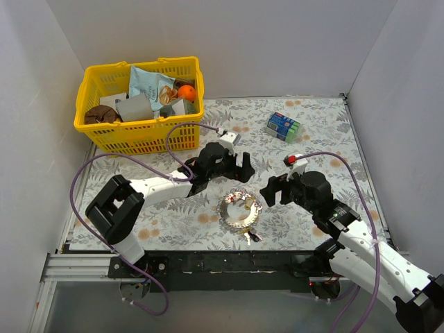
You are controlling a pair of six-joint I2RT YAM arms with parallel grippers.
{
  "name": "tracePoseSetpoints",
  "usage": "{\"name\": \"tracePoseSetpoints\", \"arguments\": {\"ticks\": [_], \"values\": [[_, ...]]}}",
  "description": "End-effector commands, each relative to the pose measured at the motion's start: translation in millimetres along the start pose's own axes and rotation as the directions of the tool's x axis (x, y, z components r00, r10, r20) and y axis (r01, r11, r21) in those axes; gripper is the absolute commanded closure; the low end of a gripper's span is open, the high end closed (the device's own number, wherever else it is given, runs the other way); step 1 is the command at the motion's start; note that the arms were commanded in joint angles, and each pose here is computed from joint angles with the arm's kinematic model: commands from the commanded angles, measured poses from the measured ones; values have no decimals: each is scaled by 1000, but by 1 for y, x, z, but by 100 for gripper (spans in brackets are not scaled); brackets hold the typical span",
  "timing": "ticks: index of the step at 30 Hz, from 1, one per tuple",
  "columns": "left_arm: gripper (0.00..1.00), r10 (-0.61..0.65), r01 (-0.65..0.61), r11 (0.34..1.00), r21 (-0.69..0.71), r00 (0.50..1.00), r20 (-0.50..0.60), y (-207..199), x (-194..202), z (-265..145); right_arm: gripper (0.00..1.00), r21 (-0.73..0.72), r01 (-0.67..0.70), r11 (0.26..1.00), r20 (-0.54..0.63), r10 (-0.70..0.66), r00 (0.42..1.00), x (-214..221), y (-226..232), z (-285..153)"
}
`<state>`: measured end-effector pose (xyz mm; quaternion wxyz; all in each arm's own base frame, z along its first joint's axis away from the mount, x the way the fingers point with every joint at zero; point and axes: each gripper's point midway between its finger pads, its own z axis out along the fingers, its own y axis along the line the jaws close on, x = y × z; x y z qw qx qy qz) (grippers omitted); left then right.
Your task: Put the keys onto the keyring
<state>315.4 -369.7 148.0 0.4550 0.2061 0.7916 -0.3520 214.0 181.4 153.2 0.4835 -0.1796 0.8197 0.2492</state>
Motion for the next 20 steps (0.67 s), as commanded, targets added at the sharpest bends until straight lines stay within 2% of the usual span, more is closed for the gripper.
{"name": "tracePoseSetpoints", "arguments": {"ticks": [1,3,5,10,15,16,17,20], "values": [[2,-98,92,953,-289,995,-7,52,12,-33,5,194,-28,981,88,11,996,-28,-31,-8],[2,-93,95,956,-278,995,20,51,6,-47,4,257,-17,966,95,-7,995,-29,-43,-10],[2,-104,99,938,-331,995,2,66,19,-58,3,312,-22,950,106,-11,994,-29,-53,-13],[2,-159,139,844,-519,987,5,105,38,-99,2,376,-37,926,136,-16,991,-30,-66,-16],[2,-160,177,845,-504,984,77,104,35,-124,2,402,-38,915,181,-38,983,-33,-72,-15],[2,-151,191,855,-481,981,121,99,23,-130,2,401,-39,915,190,-41,981,-35,-72,-15],[2,-139,173,865,-471,984,107,98,30,-134,2,407,-33,913,188,-49,981,-33,-74,-15],[2,-105,186,875,-447,974,199,95,10,-146,1,399,-15,917,209,-75,975,-39,-72,-12]]}}
